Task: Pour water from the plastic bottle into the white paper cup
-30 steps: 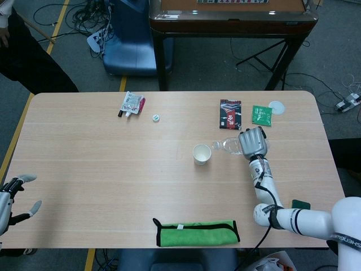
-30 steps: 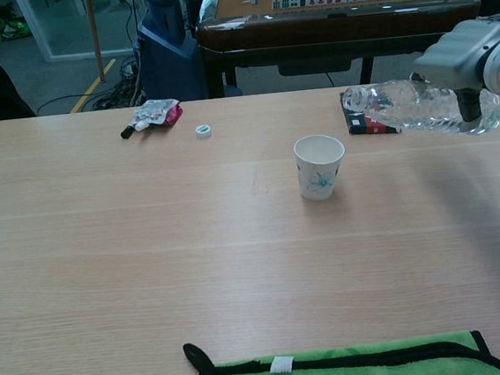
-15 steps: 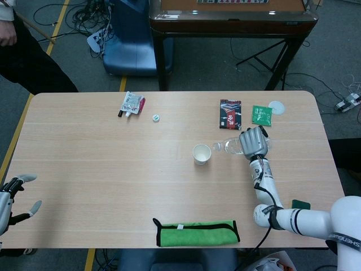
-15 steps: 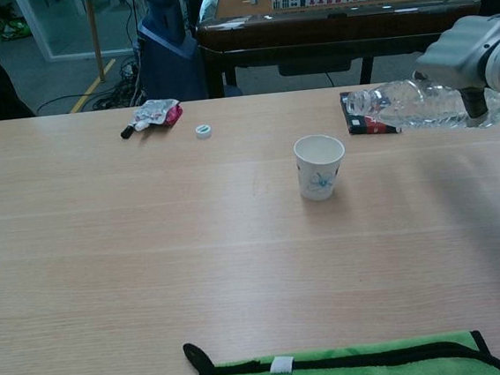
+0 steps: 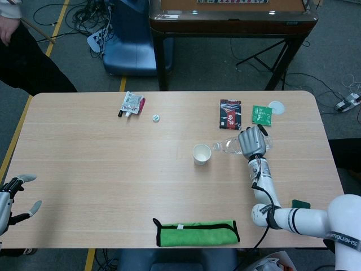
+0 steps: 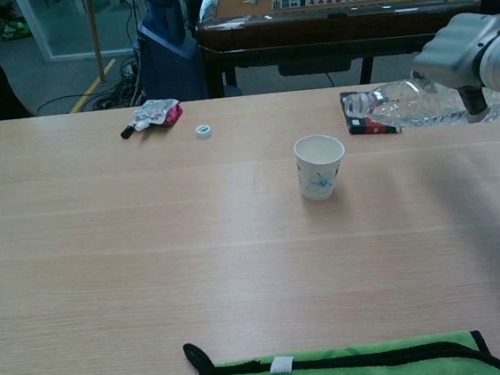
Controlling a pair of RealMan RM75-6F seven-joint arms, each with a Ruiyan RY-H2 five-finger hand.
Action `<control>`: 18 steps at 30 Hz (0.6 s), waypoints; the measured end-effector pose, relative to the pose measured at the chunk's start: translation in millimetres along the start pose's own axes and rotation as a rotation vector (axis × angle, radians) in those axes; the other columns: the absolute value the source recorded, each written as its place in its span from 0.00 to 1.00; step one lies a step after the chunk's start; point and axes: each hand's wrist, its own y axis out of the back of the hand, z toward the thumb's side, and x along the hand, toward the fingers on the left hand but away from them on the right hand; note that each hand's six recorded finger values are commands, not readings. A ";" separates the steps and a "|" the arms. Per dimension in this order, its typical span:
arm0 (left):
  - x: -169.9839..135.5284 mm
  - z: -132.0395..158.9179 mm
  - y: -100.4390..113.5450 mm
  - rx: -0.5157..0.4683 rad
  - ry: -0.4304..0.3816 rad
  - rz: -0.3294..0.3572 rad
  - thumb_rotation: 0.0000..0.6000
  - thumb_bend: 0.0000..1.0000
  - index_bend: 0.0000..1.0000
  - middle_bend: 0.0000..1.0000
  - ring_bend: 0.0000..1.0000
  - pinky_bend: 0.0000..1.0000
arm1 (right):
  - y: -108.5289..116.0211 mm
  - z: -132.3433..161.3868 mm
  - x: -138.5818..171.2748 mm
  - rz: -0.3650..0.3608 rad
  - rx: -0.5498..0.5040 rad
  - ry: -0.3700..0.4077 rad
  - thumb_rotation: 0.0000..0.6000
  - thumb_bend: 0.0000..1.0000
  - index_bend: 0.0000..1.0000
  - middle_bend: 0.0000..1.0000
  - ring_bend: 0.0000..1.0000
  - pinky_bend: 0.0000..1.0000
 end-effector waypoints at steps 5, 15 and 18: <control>0.1 -0.7 0.5 0.000 0.002 0.000 1.00 0.21 0.30 0.29 0.42 0.59 | 2.4 1.9 0.0 -0.007 0.016 0.000 1.00 0.34 0.58 0.61 0.49 0.51; 0.2 -0.7 1.2 0.000 0.002 0.003 1.00 0.21 0.30 0.29 0.42 0.59 | 4.8 3.1 -0.2 -0.013 0.048 -0.008 1.00 0.34 0.58 0.62 0.50 0.51; 0.1 -0.6 1.2 0.000 0.002 0.002 1.00 0.21 0.30 0.29 0.42 0.59 | 5.1 2.7 -0.4 -0.015 0.067 -0.015 1.00 0.34 0.58 0.62 0.50 0.51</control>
